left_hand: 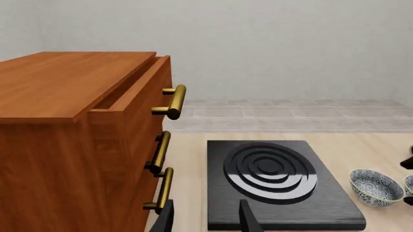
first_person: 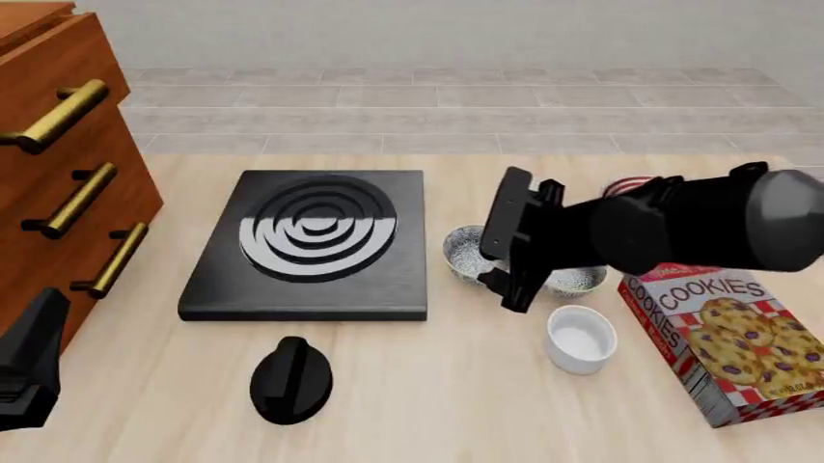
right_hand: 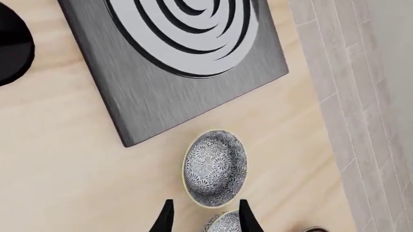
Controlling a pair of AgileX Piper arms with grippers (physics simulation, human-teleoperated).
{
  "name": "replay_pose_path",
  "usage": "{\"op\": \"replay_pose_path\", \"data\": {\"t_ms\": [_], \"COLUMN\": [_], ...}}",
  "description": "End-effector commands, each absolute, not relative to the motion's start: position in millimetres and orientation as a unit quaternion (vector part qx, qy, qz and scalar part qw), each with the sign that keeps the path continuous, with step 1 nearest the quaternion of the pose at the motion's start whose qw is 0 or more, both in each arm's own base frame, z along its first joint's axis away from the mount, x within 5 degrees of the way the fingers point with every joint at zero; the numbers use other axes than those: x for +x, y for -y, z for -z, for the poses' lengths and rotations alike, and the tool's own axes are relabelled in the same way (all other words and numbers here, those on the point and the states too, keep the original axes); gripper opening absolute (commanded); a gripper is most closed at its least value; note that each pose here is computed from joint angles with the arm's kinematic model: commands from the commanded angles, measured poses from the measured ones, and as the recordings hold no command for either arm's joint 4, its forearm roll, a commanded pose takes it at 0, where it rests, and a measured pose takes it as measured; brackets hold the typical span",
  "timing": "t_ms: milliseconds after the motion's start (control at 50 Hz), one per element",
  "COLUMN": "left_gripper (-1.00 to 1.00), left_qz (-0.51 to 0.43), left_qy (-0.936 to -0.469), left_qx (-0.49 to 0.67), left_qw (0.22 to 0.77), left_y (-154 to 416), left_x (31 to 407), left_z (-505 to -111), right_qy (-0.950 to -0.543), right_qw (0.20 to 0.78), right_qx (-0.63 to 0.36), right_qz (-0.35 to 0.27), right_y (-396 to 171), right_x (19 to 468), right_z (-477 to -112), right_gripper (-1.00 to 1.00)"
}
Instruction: Pick the akita bowl from table center and place it on the plate.
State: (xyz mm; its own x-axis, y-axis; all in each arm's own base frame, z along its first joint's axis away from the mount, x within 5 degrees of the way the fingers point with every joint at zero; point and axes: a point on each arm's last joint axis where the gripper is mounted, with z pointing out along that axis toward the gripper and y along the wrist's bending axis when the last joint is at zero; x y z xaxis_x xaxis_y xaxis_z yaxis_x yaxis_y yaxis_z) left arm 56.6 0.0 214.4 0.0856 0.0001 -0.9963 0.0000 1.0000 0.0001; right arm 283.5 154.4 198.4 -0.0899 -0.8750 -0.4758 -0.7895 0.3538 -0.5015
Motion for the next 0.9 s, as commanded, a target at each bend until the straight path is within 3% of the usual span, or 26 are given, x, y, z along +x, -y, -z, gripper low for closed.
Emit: {"op": "replay_pose_path", "data": {"t_ms": [20,900], "left_gripper": [1.0,1.0], "left_qz": [0.0,0.0], "left_qy": [-0.676,-0.676], "left_qx": [0.0,0.0], "left_qw": [0.737,0.737], "left_y": [0,0], "left_x": [57,57], "left_z": [-214,-214], "right_qy": [-0.733,-0.704], "right_qw": [0.354,0.313], "right_qx": [-0.577,-0.632], "right_qz": [0.066,0.077], "right_y": [-153,-166], "right_x": [292,312], "right_z": [-195,-159], "right_gripper": [1.0,1.0]}}
